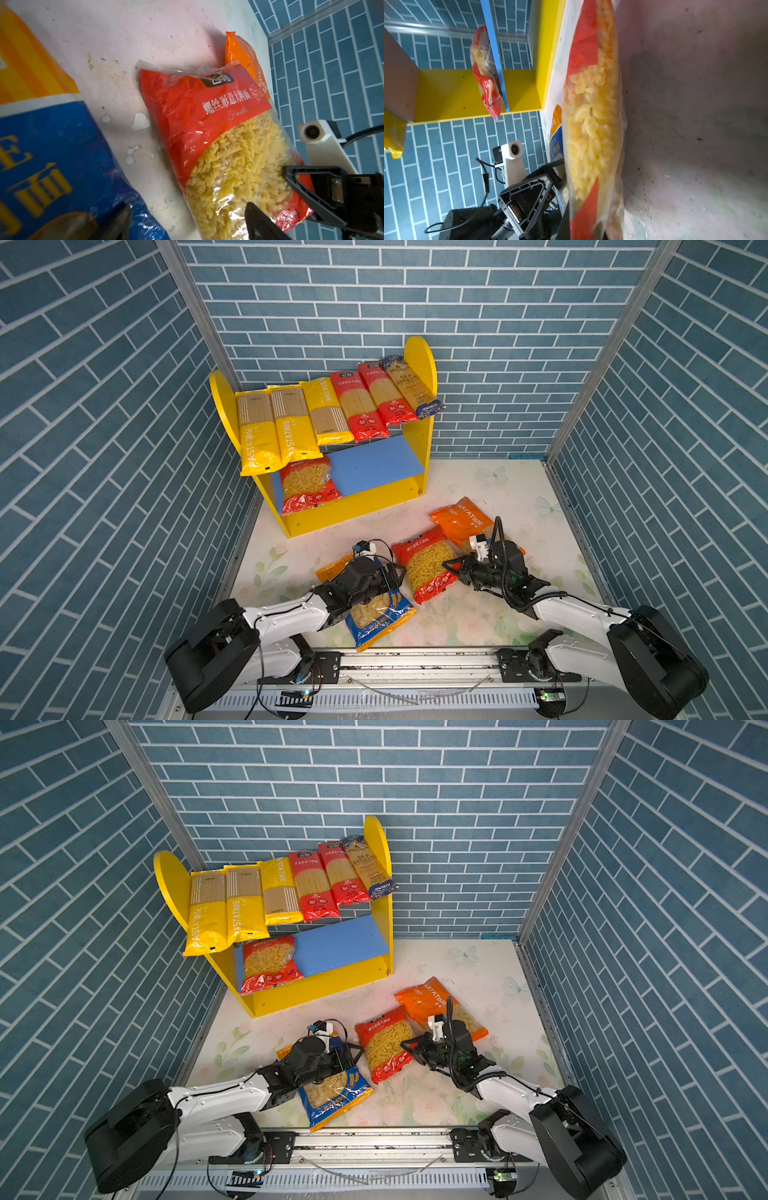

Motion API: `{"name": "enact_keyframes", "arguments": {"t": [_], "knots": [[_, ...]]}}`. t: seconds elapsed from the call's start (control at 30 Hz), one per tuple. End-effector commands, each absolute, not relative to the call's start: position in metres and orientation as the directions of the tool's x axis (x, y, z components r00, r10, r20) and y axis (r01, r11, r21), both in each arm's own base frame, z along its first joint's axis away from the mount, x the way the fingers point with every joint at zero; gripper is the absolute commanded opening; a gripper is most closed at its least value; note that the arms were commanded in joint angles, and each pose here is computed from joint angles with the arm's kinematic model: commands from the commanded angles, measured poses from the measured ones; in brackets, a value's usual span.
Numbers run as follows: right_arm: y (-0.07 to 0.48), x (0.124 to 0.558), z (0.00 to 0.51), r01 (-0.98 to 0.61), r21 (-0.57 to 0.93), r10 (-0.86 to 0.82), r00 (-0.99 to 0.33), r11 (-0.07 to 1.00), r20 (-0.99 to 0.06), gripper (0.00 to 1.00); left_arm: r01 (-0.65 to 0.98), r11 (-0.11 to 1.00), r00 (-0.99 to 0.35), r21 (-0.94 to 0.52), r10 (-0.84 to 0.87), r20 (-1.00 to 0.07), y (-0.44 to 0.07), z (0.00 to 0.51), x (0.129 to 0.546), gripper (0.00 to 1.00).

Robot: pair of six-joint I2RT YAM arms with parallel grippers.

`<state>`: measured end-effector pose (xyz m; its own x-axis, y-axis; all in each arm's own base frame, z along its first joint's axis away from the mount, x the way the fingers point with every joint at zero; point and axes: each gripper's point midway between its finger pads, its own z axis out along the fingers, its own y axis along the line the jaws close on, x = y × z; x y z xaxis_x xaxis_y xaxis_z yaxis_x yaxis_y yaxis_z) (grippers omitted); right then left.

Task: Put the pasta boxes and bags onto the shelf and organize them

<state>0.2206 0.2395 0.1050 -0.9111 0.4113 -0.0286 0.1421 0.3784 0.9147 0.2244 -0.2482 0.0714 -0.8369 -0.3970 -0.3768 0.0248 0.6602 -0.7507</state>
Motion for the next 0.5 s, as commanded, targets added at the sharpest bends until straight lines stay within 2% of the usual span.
{"name": "enact_keyframes", "arguments": {"t": [0.0,0.1,0.17,0.27,0.37,0.47], "knots": [[0.239,0.237,0.141,0.143,0.963,0.508,-0.861,0.229,0.007,0.03,0.005,0.592,-0.828,-0.806,-0.450,-0.336,-0.254,0.077,0.229,0.86],[0.245,0.240,0.177,0.047,0.980,0.494,-0.868,0.193,-0.056,0.02,0.030,0.544,-0.815,-0.839,-0.472,-0.336,-0.258,0.091,0.232,0.86],[0.247,0.242,0.200,-0.031,0.967,0.468,-0.871,0.253,-0.151,0.01,0.059,0.547,-0.803,-0.835,-0.471,-0.365,-0.256,0.105,0.234,0.86],[0.256,0.247,0.241,-0.165,0.938,0.415,-0.863,0.305,-0.287,0.00,0.106,0.662,-0.780,-0.742,-0.408,-0.475,-0.239,0.126,0.233,0.85],[0.269,0.255,0.285,-0.275,0.921,0.382,-0.848,0.276,-0.368,0.00,0.108,0.745,-0.719,-0.658,-0.398,-0.569,-0.205,0.150,0.228,0.85],[0.286,0.264,0.320,-0.355,0.903,0.354,-0.834,0.241,-0.423,0.00,0.083,0.761,-0.655,-0.643,-0.445,-0.611,-0.171,0.169,0.223,0.85]]}}
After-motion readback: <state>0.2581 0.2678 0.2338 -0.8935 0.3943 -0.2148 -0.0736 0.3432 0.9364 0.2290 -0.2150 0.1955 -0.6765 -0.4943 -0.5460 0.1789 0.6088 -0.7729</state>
